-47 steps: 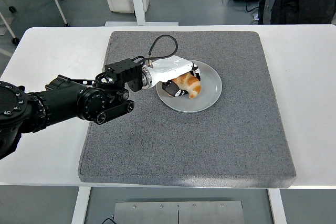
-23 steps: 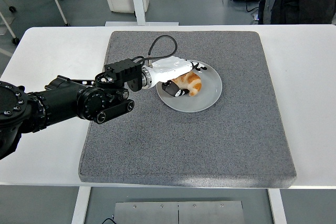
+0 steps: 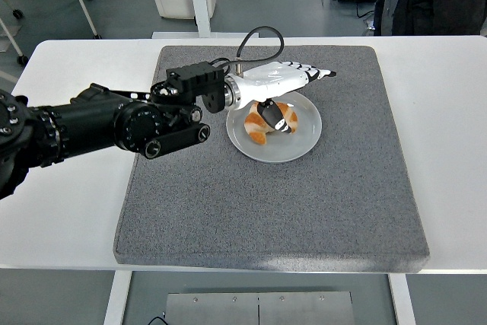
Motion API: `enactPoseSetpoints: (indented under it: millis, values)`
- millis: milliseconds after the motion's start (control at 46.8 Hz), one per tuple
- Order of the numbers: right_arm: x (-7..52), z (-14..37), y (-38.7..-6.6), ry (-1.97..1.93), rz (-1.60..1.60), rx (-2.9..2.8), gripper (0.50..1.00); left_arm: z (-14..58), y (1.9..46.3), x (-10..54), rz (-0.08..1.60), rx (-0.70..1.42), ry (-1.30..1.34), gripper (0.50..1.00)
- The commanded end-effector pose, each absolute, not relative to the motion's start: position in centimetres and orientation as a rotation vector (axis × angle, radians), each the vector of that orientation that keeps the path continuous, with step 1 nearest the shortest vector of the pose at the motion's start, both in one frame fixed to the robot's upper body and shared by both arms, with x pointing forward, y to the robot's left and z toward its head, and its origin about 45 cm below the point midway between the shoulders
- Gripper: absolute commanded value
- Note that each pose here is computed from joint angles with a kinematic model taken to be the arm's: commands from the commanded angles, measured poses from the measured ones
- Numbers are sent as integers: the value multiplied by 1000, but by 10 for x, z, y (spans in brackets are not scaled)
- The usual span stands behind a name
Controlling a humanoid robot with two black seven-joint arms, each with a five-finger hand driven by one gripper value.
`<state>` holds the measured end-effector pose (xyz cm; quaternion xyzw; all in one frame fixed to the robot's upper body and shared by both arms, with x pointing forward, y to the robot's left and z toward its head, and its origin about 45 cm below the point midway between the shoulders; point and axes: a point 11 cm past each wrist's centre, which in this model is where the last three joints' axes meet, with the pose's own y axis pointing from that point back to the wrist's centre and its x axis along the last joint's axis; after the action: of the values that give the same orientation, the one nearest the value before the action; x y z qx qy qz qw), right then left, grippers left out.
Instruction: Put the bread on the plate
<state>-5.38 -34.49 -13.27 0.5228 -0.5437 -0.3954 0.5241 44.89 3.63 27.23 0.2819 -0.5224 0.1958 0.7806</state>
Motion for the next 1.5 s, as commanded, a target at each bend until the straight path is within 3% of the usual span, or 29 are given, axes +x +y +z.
enactPoseSetpoints:
  millis: [0, 577, 876, 1474]
  values:
    - [-54, -133, -345, -1301, -947, 1251, 1000, 285, 42, 454, 444, 608, -1122, 990]
    - [-54, -133, -345, -1301, -947, 1251, 1000, 400, 95, 497, 747, 426, -883, 990]
    - [-54, -133, -345, -1301, -947, 1251, 1000, 400, 130, 523, 957, 389, -804, 992]
    - [-54, -133, -345, -1300, -946, 1252, 1000, 381, 163, 548, 1161, 333, -468, 992]
